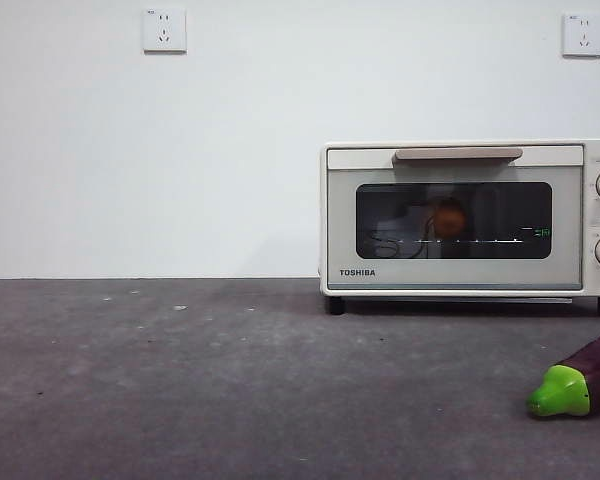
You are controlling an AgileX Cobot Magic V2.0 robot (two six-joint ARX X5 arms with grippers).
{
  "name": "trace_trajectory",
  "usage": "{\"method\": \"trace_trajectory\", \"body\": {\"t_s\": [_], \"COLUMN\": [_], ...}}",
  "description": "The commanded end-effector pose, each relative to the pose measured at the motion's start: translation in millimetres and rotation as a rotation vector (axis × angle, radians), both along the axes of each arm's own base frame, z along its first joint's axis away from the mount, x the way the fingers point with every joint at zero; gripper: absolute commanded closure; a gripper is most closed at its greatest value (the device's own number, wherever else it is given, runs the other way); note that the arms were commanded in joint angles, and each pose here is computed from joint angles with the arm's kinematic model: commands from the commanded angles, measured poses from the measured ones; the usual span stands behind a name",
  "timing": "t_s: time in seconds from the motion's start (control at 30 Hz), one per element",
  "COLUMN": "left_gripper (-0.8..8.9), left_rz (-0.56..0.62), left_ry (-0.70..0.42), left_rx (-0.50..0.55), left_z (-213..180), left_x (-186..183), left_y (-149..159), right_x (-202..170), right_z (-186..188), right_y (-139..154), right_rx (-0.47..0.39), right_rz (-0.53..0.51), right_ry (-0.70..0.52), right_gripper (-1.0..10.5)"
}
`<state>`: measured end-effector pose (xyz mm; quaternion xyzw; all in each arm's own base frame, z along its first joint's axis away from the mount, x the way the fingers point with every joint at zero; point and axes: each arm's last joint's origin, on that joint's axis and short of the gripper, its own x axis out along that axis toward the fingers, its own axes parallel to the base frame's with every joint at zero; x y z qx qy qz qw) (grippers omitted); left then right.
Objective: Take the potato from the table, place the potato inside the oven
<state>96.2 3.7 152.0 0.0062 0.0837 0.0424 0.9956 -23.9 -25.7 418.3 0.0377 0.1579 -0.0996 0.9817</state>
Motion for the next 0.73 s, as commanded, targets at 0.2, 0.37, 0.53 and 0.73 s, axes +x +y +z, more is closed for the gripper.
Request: {"method": "trace_trajectory", "body": {"t_s": [0.2,0.37,0.53,0.73], "left_gripper": [8.16,8.16,8.16,8.16], "left_rz": [0.002,0.001,0.001,0.002], "left_ry": [0.002,0.006,0.008,0.008], "left_rx": [0.014,0.013,0.013,0.013], "left_z": [-2.5,-2.8,-2.9,-2.9], "left_x": [0.6,0.8,0.8,0.8], "left_y": [0.4,0.4,0.4,0.4], "right_x": [71.2,110.2,118.7,119.6], "right_z": [-41.7,-86.9,-133.2,-183.3], "right_y": [23.3,29.2,30.2,31.4], "right_rx": [-0.068,-0.008,-0.068,-0.218], "right_rz": [-0.04,0.047,0.15,0.219], "right_ry": [-0.091,-0.255,-0.394,-0.376], "right_gripper": [9.5,9.5,9.5,9.5]}}
